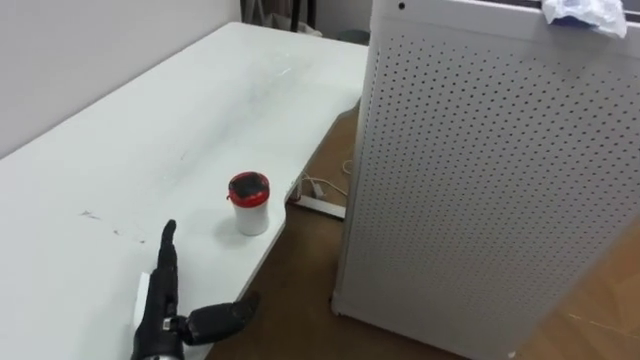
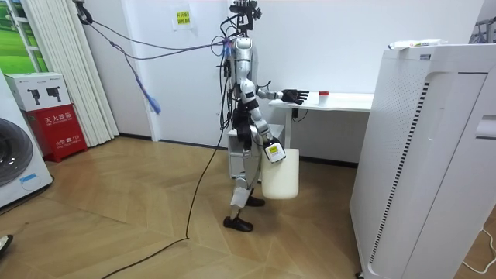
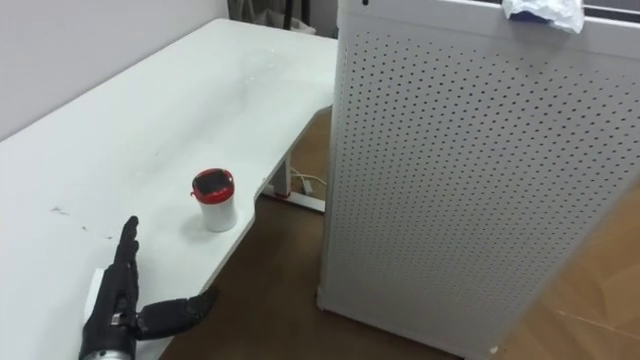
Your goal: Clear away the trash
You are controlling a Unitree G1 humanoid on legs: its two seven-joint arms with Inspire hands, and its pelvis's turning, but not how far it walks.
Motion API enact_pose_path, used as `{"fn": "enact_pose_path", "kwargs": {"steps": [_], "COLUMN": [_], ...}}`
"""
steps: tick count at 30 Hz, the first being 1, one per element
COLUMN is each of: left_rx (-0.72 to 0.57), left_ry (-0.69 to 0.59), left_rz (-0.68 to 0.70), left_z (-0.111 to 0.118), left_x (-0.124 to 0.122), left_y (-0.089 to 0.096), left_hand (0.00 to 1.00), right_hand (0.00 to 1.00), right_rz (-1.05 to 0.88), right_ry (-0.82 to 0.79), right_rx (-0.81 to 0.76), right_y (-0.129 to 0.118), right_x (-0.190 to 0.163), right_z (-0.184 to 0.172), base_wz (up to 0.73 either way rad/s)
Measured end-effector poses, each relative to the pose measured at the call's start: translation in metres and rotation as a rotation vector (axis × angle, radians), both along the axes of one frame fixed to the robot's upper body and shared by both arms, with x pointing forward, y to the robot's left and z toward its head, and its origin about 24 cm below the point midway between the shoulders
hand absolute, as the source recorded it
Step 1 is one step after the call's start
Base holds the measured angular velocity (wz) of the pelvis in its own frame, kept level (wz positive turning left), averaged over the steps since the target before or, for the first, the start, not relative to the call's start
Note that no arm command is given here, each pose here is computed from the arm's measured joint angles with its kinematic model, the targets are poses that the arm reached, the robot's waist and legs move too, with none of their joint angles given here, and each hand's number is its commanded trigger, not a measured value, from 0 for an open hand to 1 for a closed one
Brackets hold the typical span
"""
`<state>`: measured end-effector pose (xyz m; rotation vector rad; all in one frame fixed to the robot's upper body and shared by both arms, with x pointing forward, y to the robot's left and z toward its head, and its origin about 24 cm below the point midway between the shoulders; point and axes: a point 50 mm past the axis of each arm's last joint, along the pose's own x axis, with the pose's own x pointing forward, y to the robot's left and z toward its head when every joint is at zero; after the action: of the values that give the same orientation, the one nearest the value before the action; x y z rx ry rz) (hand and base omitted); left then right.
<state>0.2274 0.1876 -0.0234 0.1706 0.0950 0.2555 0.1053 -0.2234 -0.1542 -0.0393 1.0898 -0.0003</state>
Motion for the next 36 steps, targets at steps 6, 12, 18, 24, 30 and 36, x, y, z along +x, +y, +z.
{"fn": "enact_pose_path", "kwargs": {"steps": [6, 12, 18, 24, 30, 36], "left_rx": [-0.023, -0.033, -0.107, -0.179, -0.172, -0.179], "left_ry": [-0.008, -0.032, -0.056, -0.062, -0.049, -0.057], "left_rz": [0.047, 0.102, 0.166, 0.209, 0.213, 0.225], "left_z": [0.002, 0.01, 0.02, 0.027, 0.034, 0.039], "left_x": [0.008, 0.021, 0.034, 0.047, 0.066, 0.074], "left_y": [0.003, 0.01, 0.014, 0.021, 0.019, 0.02], "left_hand": [0.0, 0.0, 0.0, 0.0, 0.0, 0.0], "right_hand": [1.0, 1.0, 1.0, 1.0, 1.0, 1.0], "right_rz": [0.002, 0.003, -0.017, -0.053, -0.087, -0.07], "right_ry": [0.003, 0.005, 0.017, 0.017, 0.017, 0.014], "right_rx": [-0.017, -0.01, -0.012, -0.002, -0.007, -0.013], "right_y": [0.0, 0.0, -0.001, -0.001, -0.001, 0.001], "right_x": [0.001, -0.001, -0.007, -0.008, -0.007, -0.004], "right_z": [0.0, 0.0, -0.001, -0.001, -0.001, -0.001], "base_wz": [0.0, -0.01, -0.03, -0.07, -0.01, -0.06]}}
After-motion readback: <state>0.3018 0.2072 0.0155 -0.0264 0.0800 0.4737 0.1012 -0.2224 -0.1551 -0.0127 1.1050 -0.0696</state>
